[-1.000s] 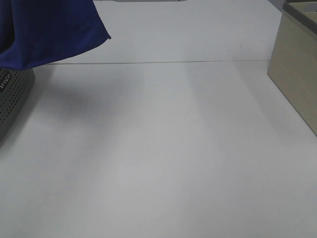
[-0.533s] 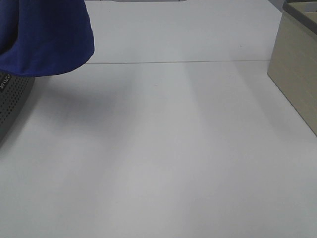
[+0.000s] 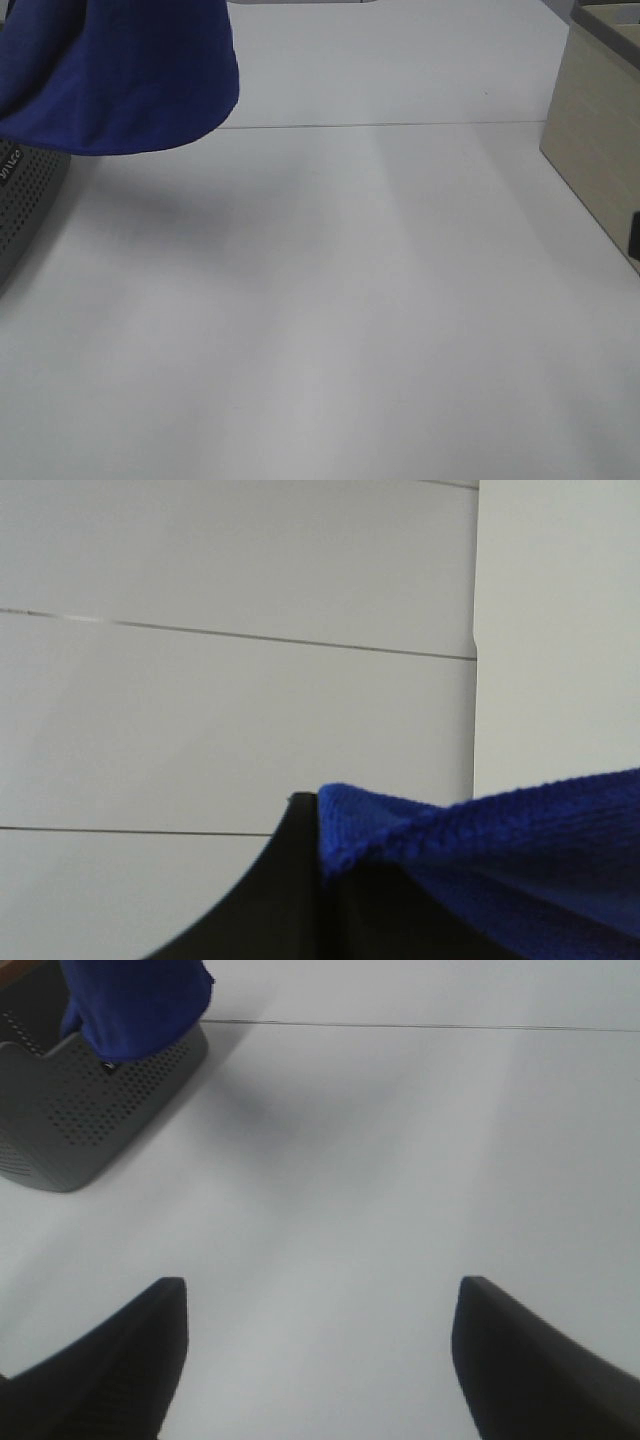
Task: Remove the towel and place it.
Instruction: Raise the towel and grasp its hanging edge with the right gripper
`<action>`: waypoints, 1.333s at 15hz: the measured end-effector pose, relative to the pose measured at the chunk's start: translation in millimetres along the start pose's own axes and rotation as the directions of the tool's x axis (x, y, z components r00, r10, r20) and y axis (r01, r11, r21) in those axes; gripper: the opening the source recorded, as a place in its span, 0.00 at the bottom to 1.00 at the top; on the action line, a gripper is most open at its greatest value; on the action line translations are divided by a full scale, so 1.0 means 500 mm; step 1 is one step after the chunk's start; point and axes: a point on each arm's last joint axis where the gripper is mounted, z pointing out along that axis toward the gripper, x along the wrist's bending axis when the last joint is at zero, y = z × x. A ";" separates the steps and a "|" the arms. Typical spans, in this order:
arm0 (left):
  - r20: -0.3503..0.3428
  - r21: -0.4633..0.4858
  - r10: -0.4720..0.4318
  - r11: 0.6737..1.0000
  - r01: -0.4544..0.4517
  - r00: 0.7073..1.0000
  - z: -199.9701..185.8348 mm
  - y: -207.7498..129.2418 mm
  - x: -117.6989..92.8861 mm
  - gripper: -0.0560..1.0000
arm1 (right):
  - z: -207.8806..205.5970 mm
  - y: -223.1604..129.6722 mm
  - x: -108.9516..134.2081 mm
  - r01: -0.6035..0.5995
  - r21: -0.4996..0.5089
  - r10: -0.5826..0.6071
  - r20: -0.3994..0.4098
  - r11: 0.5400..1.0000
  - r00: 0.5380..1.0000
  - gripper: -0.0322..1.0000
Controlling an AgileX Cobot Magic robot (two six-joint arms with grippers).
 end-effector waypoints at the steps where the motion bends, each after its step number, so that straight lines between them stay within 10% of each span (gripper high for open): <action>1: 0.005 -0.022 0.002 1.000 -0.002 1.000 0.000 0.015 -0.004 0.05 | 0.021 0.016 -0.009 -0.005 -0.006 0.005 -0.046 1.000 0.999 0.70; 7: 0.077 -0.131 0.047 0.991 -0.037 0.996 0.026 0.097 -0.053 0.05 | 0.171 0.090 -0.075 0.187 -0.277 -0.284 -0.370 0.943 0.884 0.69; 13: 0.089 -0.170 0.057 0.985 -0.042 0.994 0.026 0.125 -0.064 0.05 | 0.310 0.122 -0.112 0.155 -0.231 -0.263 -0.575 0.961 0.775 0.69; 20: 0.096 -0.170 0.058 0.985 -0.041 0.994 0.030 0.126 -0.068 0.05 | 0.435 0.166 -0.085 0.316 -0.226 -0.389 -0.543 0.921 0.744 0.69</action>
